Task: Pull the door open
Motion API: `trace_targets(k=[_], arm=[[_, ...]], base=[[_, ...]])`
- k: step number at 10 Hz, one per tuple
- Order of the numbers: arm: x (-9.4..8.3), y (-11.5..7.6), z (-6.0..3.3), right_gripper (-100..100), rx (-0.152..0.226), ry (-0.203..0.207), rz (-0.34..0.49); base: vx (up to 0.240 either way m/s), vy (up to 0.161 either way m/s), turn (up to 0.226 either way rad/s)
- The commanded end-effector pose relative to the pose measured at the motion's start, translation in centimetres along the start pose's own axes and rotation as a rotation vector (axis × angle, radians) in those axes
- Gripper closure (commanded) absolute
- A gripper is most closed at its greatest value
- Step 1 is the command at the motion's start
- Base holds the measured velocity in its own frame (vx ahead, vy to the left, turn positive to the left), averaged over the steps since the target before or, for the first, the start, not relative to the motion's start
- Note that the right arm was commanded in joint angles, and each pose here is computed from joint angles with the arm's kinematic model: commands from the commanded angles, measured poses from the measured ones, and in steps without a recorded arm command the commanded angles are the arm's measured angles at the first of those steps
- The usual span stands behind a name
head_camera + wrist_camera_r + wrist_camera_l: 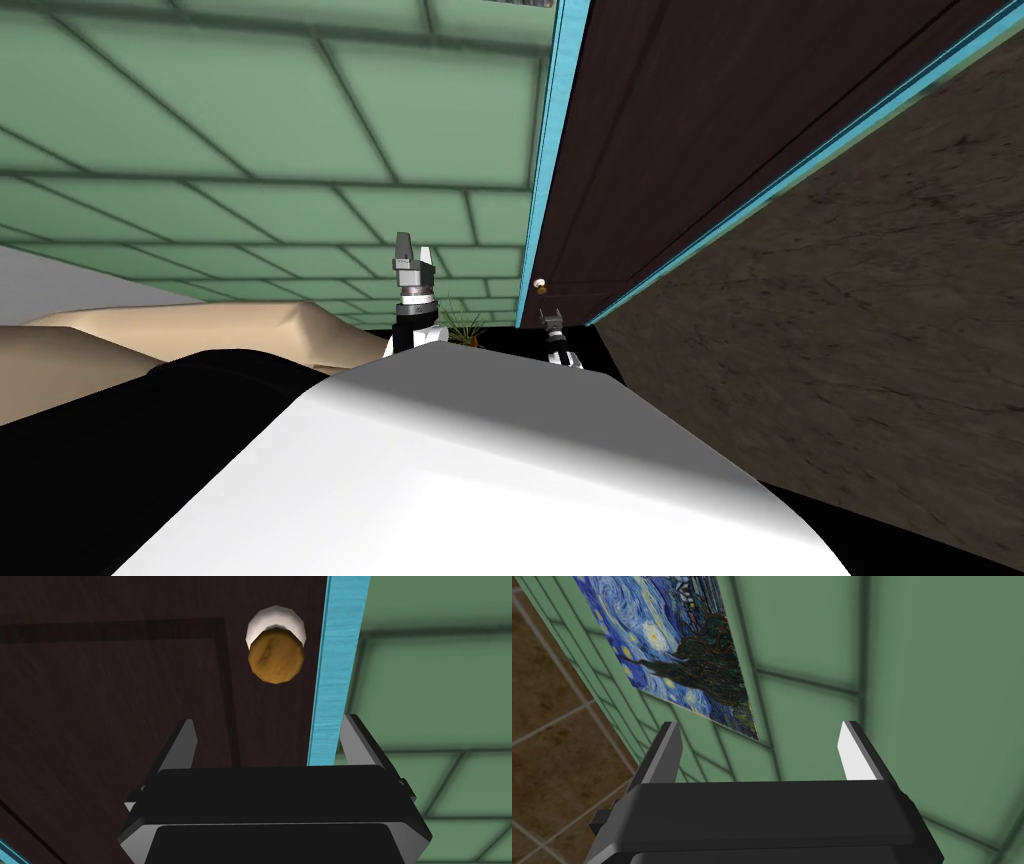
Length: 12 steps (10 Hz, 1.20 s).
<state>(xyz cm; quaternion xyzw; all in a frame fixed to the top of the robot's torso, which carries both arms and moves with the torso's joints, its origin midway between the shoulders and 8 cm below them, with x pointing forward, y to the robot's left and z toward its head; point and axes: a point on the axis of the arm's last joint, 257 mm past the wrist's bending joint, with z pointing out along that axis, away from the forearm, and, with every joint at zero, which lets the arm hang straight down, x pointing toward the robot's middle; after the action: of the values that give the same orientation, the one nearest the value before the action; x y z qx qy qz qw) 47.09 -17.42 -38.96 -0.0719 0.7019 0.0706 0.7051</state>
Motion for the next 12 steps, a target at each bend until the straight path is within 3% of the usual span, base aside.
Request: trace_targets(k=[1, 12], arm=[[0.0, -0.3, -0.12, -100, 0.001, 0.002, -0.005], [0.6, -4.6, -0.89, -100, 0.018, 0.031, -0.074]], base=[[-0.162, -0.063, 0.013], [-0.187, -0.041, 0.026]])
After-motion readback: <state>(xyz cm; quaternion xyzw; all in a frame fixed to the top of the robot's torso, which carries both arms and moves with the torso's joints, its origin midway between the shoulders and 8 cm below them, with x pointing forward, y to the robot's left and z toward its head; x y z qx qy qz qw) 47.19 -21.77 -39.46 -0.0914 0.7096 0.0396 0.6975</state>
